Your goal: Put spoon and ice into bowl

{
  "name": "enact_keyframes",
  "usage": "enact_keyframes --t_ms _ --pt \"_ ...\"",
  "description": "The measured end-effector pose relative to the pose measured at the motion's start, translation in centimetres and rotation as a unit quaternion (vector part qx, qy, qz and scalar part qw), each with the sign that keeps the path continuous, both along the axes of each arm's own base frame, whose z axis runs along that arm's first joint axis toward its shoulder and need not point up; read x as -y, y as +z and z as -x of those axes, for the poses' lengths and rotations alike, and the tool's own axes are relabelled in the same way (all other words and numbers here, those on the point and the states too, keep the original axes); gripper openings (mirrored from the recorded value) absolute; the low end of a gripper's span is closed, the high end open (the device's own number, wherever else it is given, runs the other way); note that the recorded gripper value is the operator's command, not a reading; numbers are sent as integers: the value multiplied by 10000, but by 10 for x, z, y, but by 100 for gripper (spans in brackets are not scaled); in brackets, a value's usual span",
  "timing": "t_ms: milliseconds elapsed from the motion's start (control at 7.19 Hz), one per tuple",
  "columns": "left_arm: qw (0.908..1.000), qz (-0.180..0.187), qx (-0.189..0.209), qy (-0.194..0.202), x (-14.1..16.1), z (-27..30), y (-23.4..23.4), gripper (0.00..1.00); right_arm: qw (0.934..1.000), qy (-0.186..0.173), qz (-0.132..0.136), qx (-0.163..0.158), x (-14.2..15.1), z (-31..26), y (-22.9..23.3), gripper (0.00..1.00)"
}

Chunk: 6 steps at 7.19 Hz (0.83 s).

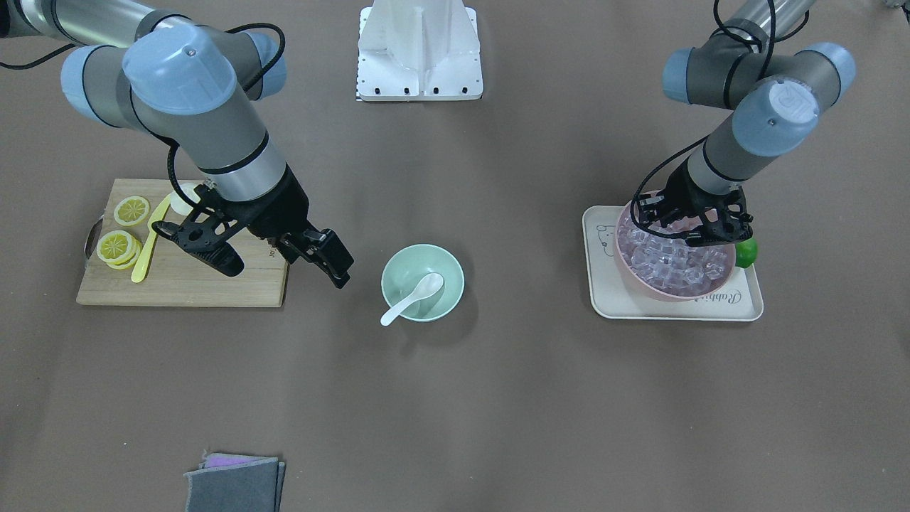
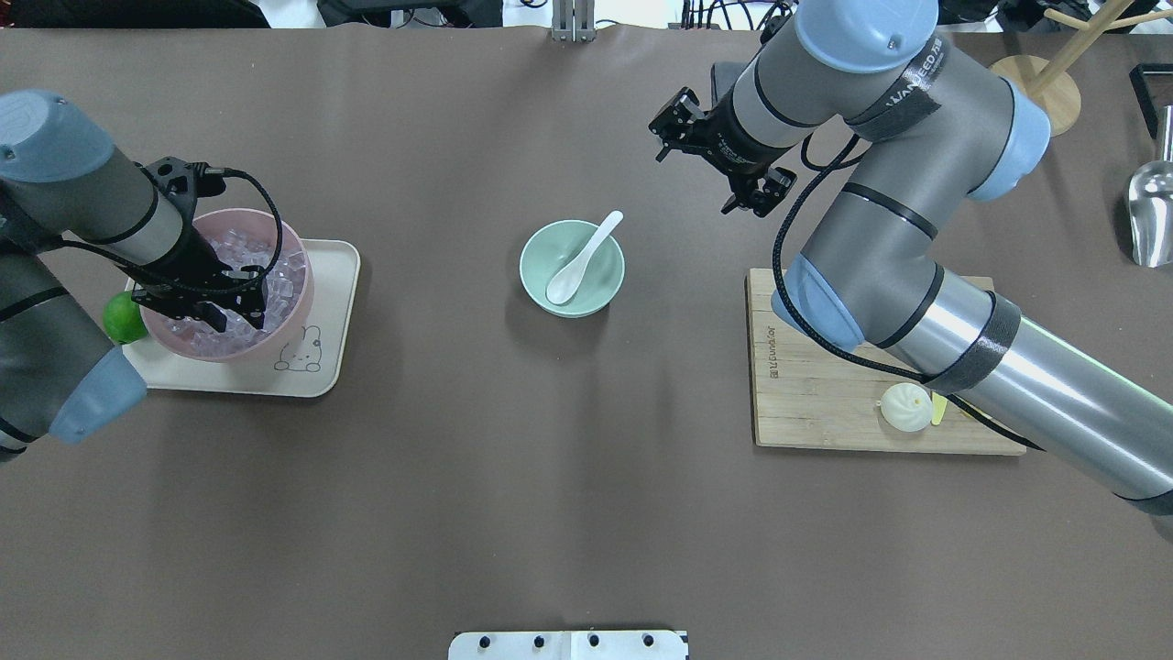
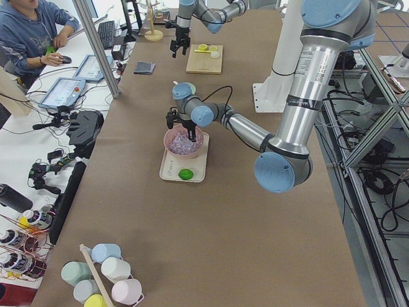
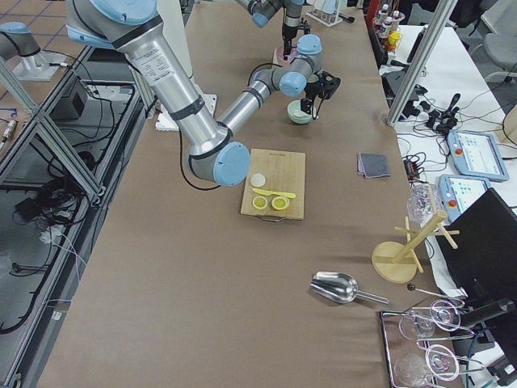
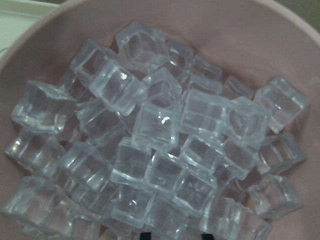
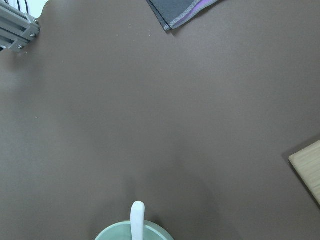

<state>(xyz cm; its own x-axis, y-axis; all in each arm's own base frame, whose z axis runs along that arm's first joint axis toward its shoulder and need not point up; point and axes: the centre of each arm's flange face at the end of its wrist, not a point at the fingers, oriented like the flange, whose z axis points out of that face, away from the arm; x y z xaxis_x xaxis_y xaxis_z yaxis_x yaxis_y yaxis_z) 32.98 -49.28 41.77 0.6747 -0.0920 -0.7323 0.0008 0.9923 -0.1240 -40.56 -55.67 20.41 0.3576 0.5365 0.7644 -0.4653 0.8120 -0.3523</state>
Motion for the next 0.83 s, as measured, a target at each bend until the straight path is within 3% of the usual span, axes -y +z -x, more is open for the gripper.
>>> enact_keyframes --t_ms 834 --pt "9978 483 160 -417 5 3 11 68 10000 7 -10 2 0 -2 0 100"
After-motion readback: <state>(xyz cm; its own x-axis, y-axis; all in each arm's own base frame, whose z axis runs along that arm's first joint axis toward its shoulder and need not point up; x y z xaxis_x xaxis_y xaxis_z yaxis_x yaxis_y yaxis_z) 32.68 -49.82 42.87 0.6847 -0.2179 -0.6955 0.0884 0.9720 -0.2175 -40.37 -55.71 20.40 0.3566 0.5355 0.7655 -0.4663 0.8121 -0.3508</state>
